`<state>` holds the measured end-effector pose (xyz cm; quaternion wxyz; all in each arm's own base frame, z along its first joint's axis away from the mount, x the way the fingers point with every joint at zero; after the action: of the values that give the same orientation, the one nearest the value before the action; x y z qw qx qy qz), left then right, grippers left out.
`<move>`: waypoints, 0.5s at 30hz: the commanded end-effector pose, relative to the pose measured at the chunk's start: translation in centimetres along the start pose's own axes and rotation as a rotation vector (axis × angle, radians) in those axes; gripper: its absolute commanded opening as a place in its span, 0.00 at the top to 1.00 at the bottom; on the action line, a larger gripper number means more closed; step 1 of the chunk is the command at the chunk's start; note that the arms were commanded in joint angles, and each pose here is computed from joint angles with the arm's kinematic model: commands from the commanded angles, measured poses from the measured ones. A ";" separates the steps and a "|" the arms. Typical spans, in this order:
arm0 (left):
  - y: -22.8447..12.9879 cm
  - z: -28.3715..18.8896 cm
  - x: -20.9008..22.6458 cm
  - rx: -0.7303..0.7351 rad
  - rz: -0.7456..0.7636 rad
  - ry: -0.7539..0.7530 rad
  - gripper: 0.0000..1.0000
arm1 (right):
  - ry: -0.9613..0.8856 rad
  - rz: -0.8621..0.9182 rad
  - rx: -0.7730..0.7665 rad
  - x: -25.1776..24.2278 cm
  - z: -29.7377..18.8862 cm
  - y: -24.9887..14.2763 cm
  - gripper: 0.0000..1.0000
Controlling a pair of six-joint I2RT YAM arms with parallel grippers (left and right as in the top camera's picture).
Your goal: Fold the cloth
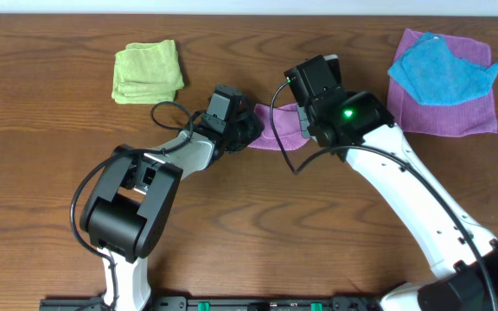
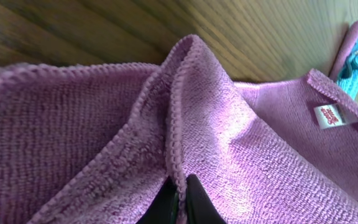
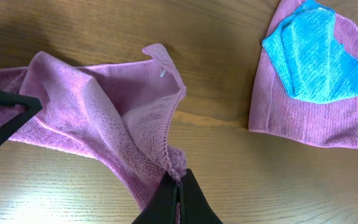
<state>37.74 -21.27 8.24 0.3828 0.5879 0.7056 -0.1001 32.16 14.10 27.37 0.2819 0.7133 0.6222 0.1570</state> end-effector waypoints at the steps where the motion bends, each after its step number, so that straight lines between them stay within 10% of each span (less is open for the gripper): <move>1: 0.1 0.3 0.5 -0.008 0.001 0.022 0.94 | 0.020 0.004 -0.034 -0.1 -1.3 0.6 0.98; 15: 5.8 -7.2 -2.0 -0.038 -0.014 -0.217 0.94 | 0.057 0.073 -0.169 -1.0 -3.9 2.4 0.98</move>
<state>39.02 -17.57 10.31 0.4061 0.5613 0.7040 -0.1563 32.14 13.98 29.61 0.2984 0.7114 0.6014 0.2080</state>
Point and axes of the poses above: each gripper's point midway between its finger pads, its own z axis out along the fingers, its own x axis along the line the jaws close on, y = z × x, the point moved 9 cm from there along -z, back along the fingers, and after that the axes turned 15 degrees about z, right-handed, at the moved point
